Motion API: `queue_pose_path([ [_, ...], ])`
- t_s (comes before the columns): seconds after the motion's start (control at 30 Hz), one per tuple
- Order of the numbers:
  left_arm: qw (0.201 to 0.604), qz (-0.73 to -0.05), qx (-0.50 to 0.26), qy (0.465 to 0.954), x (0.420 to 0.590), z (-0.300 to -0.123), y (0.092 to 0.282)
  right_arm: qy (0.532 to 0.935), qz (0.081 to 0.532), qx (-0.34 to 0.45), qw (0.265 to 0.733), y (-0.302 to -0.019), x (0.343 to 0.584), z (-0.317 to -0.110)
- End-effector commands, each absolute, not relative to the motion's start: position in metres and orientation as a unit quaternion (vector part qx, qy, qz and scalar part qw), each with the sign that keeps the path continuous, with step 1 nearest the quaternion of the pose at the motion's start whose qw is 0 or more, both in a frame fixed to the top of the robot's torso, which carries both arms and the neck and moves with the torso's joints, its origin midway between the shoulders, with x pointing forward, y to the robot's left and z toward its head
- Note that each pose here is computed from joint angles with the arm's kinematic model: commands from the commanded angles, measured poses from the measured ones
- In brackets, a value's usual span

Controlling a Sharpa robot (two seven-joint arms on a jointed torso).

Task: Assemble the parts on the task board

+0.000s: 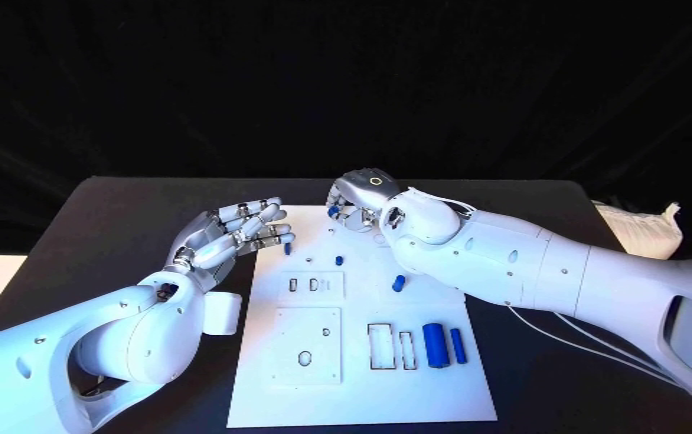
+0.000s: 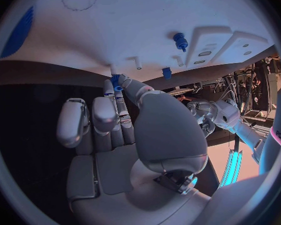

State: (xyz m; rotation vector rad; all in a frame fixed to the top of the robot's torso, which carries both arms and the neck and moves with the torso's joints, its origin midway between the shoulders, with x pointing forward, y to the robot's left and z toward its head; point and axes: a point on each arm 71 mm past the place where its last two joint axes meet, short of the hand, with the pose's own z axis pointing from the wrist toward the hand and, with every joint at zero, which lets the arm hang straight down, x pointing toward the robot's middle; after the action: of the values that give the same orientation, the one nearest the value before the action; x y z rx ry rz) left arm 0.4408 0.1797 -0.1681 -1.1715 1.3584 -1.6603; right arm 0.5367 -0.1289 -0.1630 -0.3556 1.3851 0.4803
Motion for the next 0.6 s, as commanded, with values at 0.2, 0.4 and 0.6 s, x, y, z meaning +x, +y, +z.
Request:
queue_pose_path([
  [0.2, 0.336, -0.646, -0.445, 0.521, 0.4401, -0.1655, 0.1784, 0.653, 0.178, -0.178, 0.715, -0.1310, 0.5383, -0.1684],
  [0.4, 0.337, -0.646, -0.446, 0.521, 0.4404, -0.1655, 0.1793, 0.651, 0.167, -0.182, 0.718, -0.1325, 0.5362, -0.1671],
  [0.6, 0.340, -0.644, -0.447, 0.520, 0.4412, -0.1657, 0.1818, 0.649, 0.164, -0.182, 0.720, -0.1340, 0.5321, -0.1645],
])
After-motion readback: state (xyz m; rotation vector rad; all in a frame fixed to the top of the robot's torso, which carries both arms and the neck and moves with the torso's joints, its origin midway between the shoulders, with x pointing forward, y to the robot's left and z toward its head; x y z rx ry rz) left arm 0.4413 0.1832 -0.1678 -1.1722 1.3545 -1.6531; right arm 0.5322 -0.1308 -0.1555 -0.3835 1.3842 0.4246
